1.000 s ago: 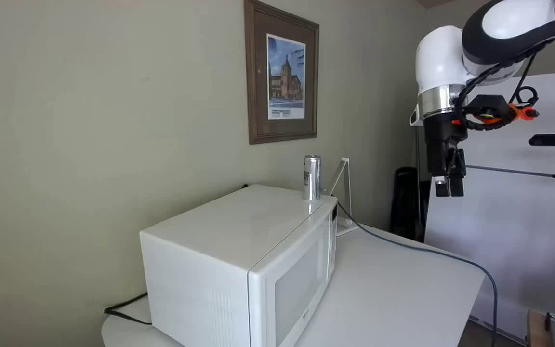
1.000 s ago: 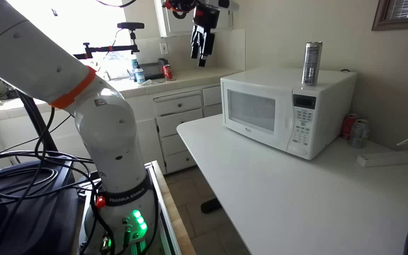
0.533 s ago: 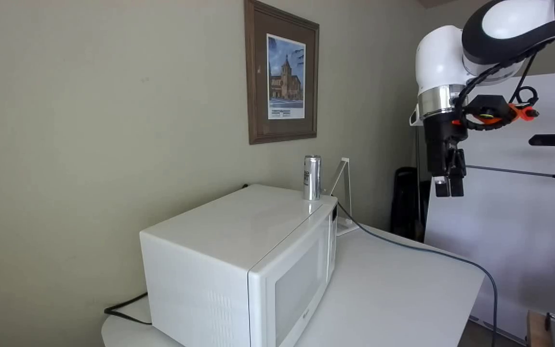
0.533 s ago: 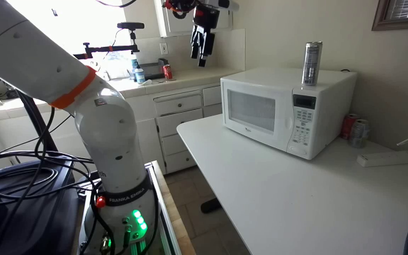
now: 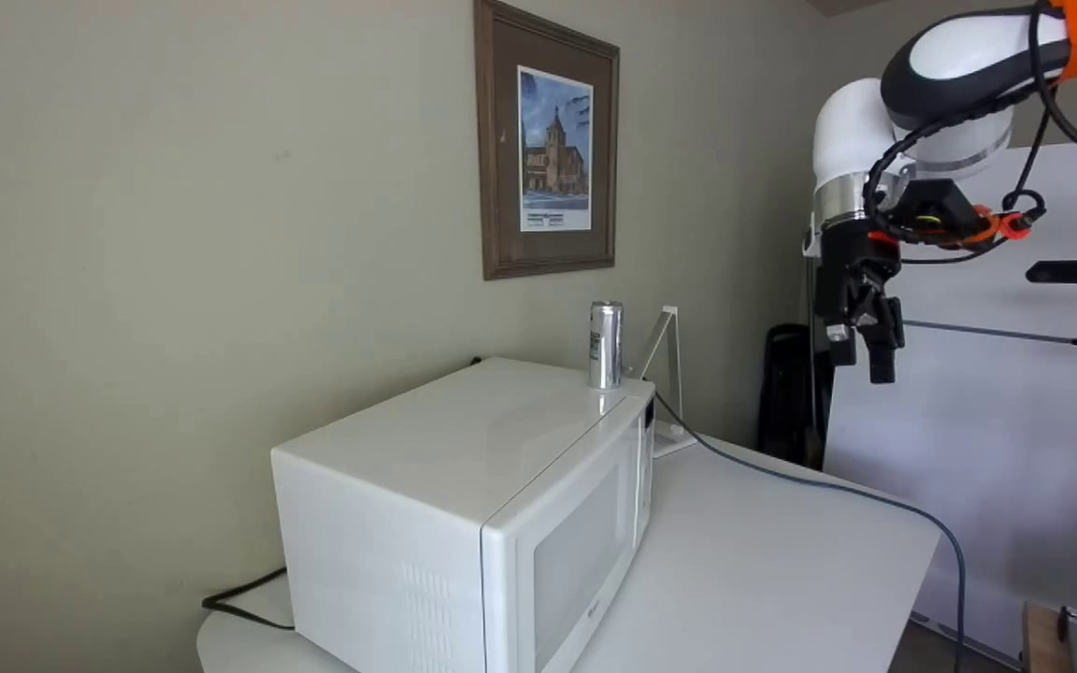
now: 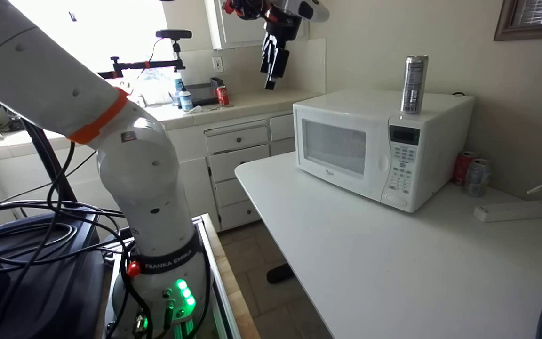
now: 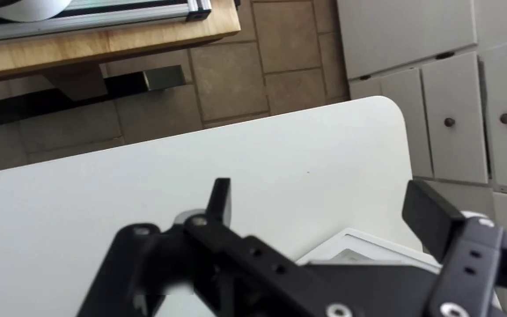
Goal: Open the microwave door by pressing the bottom right button
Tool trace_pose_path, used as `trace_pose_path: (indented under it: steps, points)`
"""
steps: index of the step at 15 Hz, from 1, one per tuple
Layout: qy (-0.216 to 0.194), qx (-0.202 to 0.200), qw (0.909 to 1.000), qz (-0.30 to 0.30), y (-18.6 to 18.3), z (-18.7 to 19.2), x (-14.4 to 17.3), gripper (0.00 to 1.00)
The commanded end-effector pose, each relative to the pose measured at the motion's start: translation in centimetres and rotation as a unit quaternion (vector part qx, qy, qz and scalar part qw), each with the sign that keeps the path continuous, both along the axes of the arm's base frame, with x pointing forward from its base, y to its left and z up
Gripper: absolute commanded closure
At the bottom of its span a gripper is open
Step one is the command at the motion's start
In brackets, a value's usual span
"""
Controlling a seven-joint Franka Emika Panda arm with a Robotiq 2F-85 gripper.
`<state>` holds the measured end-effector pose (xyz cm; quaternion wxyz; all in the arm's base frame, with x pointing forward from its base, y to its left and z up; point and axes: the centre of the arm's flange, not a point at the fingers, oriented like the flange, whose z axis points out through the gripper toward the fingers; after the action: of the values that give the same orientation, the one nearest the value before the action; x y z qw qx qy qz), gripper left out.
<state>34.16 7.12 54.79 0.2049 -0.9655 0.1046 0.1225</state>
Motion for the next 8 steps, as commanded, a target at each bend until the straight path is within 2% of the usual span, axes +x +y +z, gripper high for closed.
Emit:
trace_pose_path:
  steps: [1,3,4,5,6,8]
  points:
    - [-0.005,0.084,0.9950,-0.054,-3.8,-4.7,-1.8,0.00]
    - [-0.028,0.116,0.9893,-0.085,-6.3,-8.2,-1.8,0.00]
    - [-0.043,0.114,0.9861,-0.114,-7.5,-10.0,-1.5,0.00]
    - [-0.063,0.121,0.9820,-0.131,-8.7,-11.7,-1.2,0.25]
    - [-0.084,0.121,0.9776,-0.151,-9.8,-13.4,-1.0,0.26]
    - [-0.120,0.137,0.9654,-0.186,-12.0,-16.3,-0.6,0.40]
